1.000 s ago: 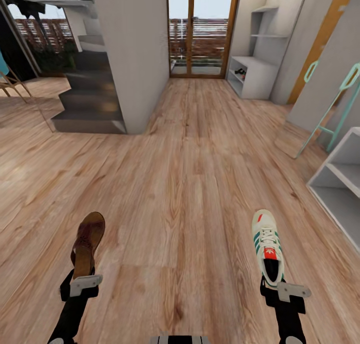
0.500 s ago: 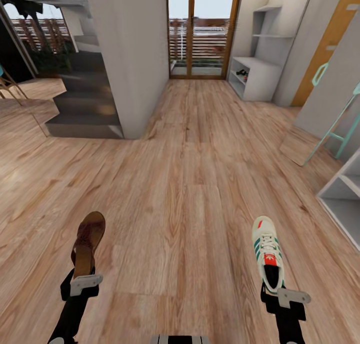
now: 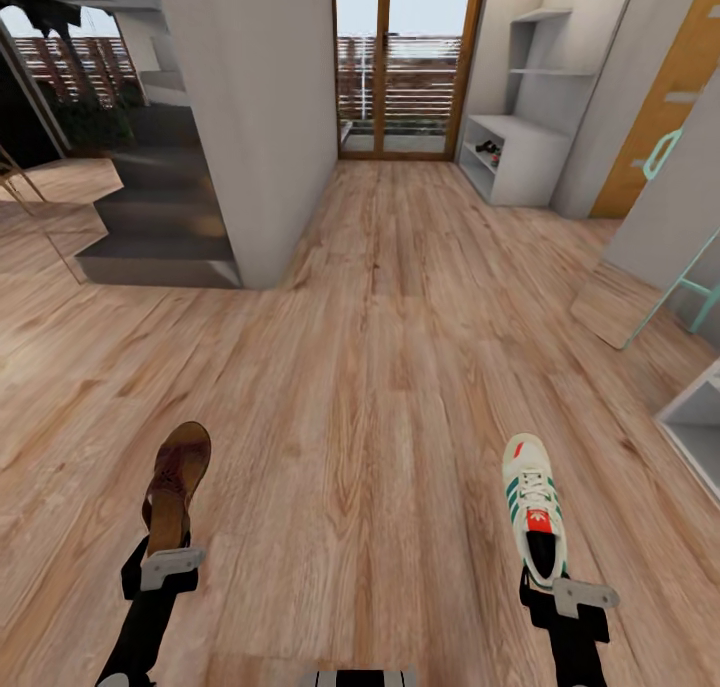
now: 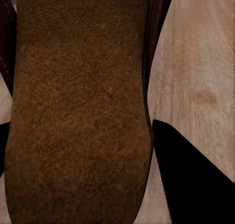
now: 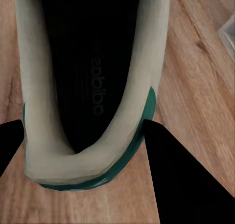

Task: Pick up the two gym shoes and the two sandals from the corridor floor and place them onto the hallstand (shoe rack) in the corridor, making sure they are on the rack and not on the floor. Arrange them so the two gym shoes are next to each other and the two sandals are next to each other.

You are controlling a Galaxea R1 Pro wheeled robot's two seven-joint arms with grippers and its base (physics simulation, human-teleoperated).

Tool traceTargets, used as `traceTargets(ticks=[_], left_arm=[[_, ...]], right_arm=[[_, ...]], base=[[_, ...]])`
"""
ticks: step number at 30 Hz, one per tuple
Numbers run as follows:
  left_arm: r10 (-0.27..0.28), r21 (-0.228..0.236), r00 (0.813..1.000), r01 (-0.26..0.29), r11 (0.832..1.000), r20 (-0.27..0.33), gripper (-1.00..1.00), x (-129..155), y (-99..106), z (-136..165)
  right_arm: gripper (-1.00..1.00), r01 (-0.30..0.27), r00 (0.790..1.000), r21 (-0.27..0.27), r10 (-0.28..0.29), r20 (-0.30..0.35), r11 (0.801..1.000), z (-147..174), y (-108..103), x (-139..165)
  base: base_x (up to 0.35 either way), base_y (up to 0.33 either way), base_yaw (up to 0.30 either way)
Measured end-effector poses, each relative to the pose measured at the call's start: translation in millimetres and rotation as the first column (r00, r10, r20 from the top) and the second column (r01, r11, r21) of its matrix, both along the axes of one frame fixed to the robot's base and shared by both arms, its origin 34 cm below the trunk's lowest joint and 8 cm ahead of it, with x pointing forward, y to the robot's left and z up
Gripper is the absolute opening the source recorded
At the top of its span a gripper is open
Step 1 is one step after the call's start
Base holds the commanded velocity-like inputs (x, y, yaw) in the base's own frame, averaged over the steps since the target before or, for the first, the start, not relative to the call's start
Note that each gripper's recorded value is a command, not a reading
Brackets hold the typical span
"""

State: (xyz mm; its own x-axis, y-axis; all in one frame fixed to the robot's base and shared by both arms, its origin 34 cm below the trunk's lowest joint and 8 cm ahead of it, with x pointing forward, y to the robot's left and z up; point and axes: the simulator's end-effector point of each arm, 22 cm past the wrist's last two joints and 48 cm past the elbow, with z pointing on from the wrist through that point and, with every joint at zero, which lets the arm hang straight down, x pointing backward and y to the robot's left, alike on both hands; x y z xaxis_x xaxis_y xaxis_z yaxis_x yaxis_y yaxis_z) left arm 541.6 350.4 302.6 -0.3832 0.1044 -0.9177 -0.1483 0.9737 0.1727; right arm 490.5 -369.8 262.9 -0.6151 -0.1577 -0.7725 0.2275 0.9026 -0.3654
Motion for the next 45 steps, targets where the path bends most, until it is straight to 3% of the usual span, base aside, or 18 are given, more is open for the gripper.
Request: traceTargets(ticks=[45], left_arm=[[-0.003,-0.004,1.000,0.003,1.000,0.001,-1.00,0.2,-3.0,0.0]], right_arm=[[-1.00,-0.002,1.000,-0.003,0.002,0.000,1.000,-0.5,-1.6,-0.5]], base=[[0.331,0.000,0.000]])
